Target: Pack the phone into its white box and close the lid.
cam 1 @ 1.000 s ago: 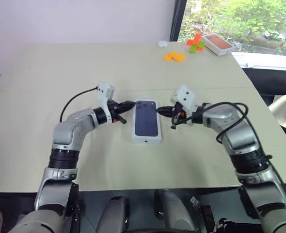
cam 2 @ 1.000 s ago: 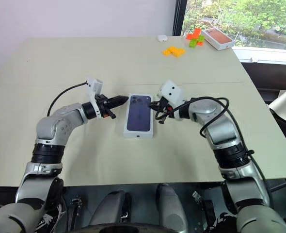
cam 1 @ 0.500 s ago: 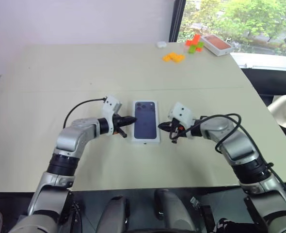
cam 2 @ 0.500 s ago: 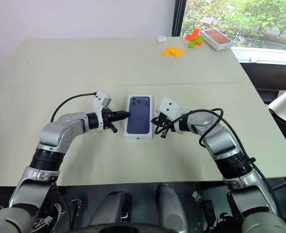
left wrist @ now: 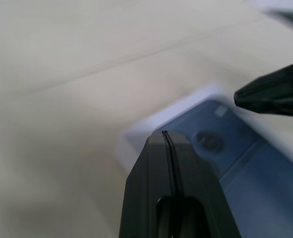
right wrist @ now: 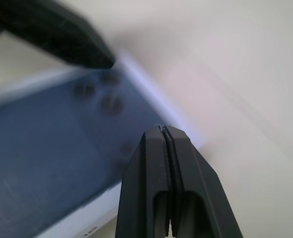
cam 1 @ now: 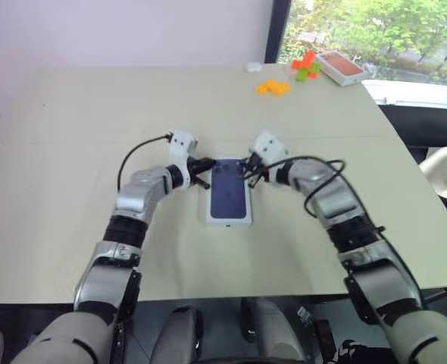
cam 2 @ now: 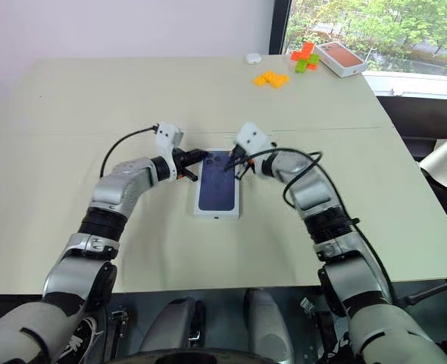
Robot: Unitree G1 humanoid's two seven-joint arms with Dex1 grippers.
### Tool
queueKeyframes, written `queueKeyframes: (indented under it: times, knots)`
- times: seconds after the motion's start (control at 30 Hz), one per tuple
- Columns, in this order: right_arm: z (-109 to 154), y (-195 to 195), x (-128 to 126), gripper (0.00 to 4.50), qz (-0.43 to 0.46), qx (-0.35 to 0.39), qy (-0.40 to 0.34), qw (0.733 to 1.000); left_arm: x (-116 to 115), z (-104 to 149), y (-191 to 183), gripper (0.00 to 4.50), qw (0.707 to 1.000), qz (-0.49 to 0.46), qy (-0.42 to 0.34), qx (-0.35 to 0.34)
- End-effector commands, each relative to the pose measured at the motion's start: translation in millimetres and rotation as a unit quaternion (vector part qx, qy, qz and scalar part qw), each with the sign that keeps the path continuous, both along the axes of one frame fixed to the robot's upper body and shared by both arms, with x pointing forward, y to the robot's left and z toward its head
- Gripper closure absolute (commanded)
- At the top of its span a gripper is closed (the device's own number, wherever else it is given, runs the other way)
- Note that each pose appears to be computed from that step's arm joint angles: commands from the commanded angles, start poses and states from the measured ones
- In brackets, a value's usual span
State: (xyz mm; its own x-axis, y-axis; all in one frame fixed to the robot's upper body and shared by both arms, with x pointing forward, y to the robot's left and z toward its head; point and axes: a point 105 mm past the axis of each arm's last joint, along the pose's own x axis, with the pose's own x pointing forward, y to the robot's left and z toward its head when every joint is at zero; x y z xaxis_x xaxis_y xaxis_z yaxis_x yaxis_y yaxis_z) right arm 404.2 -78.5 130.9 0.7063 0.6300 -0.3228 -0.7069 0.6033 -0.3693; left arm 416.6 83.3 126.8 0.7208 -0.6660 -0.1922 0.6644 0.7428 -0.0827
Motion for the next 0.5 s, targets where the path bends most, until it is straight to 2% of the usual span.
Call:
queueKeyframes:
  times: [0.03,0.07,0.17,0.23,0.3,0.33,0.4,0.5]
  knots:
    - [-10,-1,0,4.43,-0.004,-0.023,-0.002,1.000,-1,-14,3,4.50,0.999,0.001,0.003,0.041]
    - [-12,-2,-2,4.43,-0.004,-0.026,0.000,1.000,-3,-16,2,4.50,0.999,-0.008,0.002,0.045]
    - [11,-8,-12,4.43,0.005,0.062,0.028,0.998,-20,-3,4,4.50,0.999,-0.046,-0.010,0.000]
    - [22,-11,-21,4.43,0.026,0.088,0.041,0.995,-30,5,6,4.50,0.997,-0.070,-0.014,-0.025]
    - [34,-15,-34,4.50,0.052,0.121,0.060,0.989,-40,14,14,3.97,0.995,-0.087,-0.009,-0.054]
    - [41,-16,-40,3.94,0.065,0.134,0.064,0.987,-46,18,17,3.64,0.994,-0.098,-0.017,-0.054]
    - [49,-19,-52,3.19,0.089,0.139,0.064,0.984,-54,24,24,2.75,0.992,-0.108,-0.024,-0.052]
    - [63,-37,-73,1.62,0.119,0.131,0.048,0.983,-67,37,56,1.20,0.991,-0.117,-0.037,-0.043]
